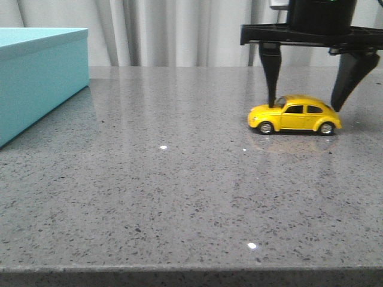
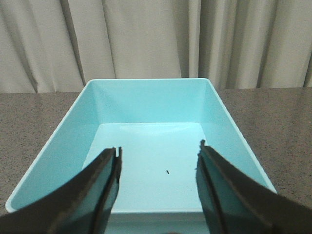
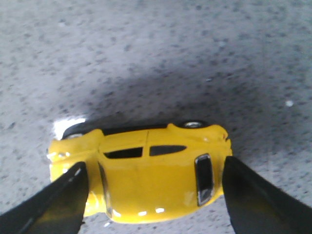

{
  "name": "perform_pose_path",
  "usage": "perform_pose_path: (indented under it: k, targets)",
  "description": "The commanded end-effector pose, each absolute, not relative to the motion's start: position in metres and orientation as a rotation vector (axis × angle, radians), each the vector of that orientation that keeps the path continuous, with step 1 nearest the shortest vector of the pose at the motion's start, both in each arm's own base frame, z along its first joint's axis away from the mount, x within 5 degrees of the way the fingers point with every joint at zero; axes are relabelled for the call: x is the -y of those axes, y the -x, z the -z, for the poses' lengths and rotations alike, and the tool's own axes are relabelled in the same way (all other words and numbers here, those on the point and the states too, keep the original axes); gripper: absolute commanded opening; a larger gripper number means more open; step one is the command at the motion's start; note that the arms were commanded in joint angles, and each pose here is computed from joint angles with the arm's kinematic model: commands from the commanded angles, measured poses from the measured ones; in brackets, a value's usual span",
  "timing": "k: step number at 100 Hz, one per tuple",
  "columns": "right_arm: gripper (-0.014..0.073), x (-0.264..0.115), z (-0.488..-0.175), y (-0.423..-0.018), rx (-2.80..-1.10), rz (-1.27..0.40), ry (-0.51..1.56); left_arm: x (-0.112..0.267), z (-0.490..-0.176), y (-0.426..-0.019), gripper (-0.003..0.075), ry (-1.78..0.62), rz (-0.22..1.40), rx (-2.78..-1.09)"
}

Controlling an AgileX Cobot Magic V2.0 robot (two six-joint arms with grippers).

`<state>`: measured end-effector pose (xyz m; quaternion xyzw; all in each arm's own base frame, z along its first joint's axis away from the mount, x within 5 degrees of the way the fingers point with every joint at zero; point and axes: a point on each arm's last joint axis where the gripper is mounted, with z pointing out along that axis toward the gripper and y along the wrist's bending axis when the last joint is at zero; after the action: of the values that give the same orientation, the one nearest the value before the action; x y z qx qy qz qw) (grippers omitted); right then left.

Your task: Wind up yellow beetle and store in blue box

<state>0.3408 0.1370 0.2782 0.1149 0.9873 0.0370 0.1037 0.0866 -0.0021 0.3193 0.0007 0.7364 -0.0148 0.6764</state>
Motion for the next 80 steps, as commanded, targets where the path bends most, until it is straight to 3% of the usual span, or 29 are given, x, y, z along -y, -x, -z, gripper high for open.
perform_pose_path:
  k: [1,31,45,64,80]
  targets:
    - [0.0562,-0.113,-0.285,-0.342,-2.876,0.047,-0.319,0.002,-0.338,-0.088,0.0355,0.006,0.046,-1.548]
    - [0.0562,-0.098,-0.293,-0.343,-2.854,0.056,-0.319,0.002,-0.338,-0.088,0.0355,0.006,0.046,-1.548]
    - [0.0562,-0.101,-0.335,-0.331,-2.713,-0.085,-0.296,0.002,-0.338,-0.088,0.0355,0.006,0.046,-1.548]
    - [0.0562,-0.09,-0.411,-0.285,-2.452,-0.234,-0.256,0.002,-0.338,-0.088,0.0355,0.006,0.046,-1.548]
    - [0.0562,-0.08,-0.44,-0.257,-2.35,-0.26,-0.223,0.002,-0.338,-0.088,0.0355,0.006,0.046,-1.548]
